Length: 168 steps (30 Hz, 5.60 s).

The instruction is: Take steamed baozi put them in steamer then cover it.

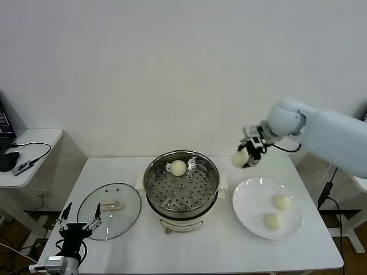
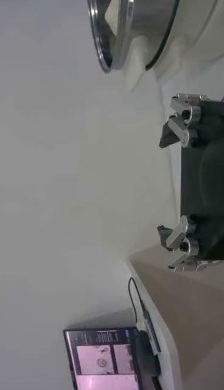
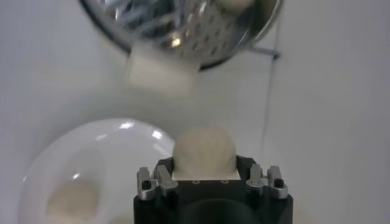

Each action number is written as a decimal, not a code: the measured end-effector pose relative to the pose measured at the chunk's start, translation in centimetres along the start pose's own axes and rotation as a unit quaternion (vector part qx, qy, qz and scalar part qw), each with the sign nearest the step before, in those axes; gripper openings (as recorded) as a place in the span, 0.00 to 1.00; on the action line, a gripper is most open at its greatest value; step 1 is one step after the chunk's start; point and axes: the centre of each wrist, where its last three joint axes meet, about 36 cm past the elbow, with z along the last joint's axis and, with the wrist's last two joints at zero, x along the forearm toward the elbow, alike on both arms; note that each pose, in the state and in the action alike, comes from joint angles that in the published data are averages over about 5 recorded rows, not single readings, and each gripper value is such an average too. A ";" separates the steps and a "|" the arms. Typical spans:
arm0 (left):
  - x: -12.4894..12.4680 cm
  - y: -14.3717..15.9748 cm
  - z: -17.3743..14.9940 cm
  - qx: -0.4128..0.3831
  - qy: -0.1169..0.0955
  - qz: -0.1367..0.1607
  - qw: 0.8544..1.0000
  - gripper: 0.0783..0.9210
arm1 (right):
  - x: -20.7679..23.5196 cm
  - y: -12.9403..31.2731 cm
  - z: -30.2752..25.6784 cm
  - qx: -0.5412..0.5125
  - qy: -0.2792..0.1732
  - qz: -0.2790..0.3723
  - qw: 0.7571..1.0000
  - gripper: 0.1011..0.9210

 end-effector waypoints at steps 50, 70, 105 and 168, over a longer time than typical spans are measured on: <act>0.1 0.0 0.1 0.001 -0.005 -0.007 1.000 0.88 | -12.2 -1.4 -24.4 0.008 -0.029 -0.082 0.996 0.88; 0.0 -1.0 0.0 -0.002 -0.007 0.012 1.000 0.88 | -0.6 -0.2 -8.9 0.054 0.007 -0.074 0.996 0.88; 0.7 -1.0 1.5 -0.015 0.017 0.005 1.000 0.88 | -10.2 16.6 12.0 -0.031 0.067 -0.138 0.988 0.88; 0.3 -1.3 0.3 -0.010 -0.005 0.008 1.000 0.88 | 0.6 3.7 7.3 -0.029 0.037 -0.029 0.998 0.67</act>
